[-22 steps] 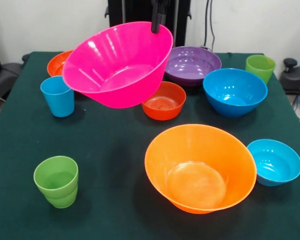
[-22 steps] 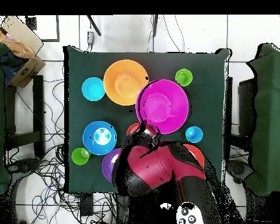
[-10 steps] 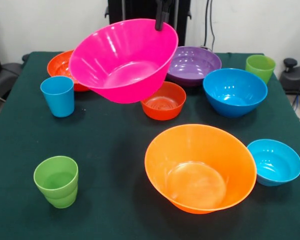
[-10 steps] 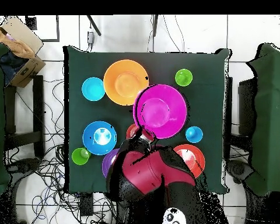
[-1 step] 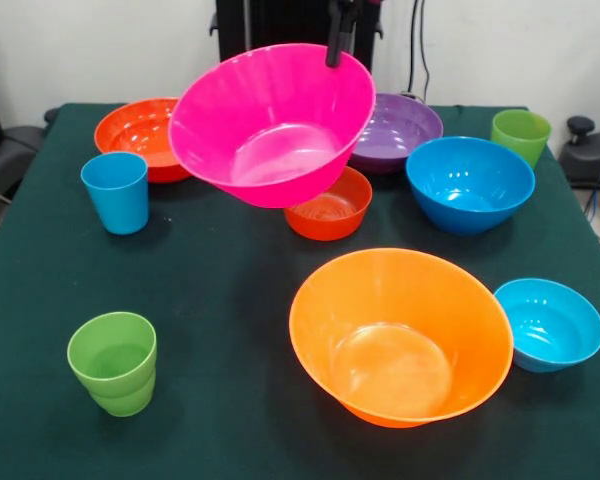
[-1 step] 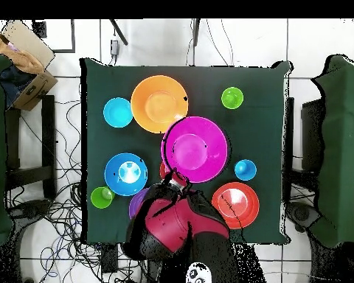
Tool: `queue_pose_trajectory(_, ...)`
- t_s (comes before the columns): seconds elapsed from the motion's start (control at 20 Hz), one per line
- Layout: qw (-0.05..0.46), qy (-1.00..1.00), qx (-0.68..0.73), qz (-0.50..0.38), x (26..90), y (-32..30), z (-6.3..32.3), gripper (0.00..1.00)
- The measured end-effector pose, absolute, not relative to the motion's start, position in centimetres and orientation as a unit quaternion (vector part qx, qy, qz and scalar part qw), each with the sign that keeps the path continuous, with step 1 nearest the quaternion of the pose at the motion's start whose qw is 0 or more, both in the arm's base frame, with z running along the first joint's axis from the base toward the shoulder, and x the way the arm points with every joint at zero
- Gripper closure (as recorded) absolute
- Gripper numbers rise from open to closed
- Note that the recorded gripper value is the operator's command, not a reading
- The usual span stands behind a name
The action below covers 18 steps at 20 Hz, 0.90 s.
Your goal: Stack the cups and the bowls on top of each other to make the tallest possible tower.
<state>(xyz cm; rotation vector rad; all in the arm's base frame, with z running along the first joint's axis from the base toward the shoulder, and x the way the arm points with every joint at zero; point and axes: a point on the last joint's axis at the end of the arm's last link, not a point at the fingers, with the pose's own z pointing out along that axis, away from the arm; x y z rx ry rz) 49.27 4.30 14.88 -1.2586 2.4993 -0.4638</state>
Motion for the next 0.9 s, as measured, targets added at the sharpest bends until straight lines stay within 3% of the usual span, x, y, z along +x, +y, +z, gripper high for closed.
queue_pose_trajectory(0.9, 0.119, 0.877, -0.430, -0.181, 46.8, 2.8, 14.2, 1.00)
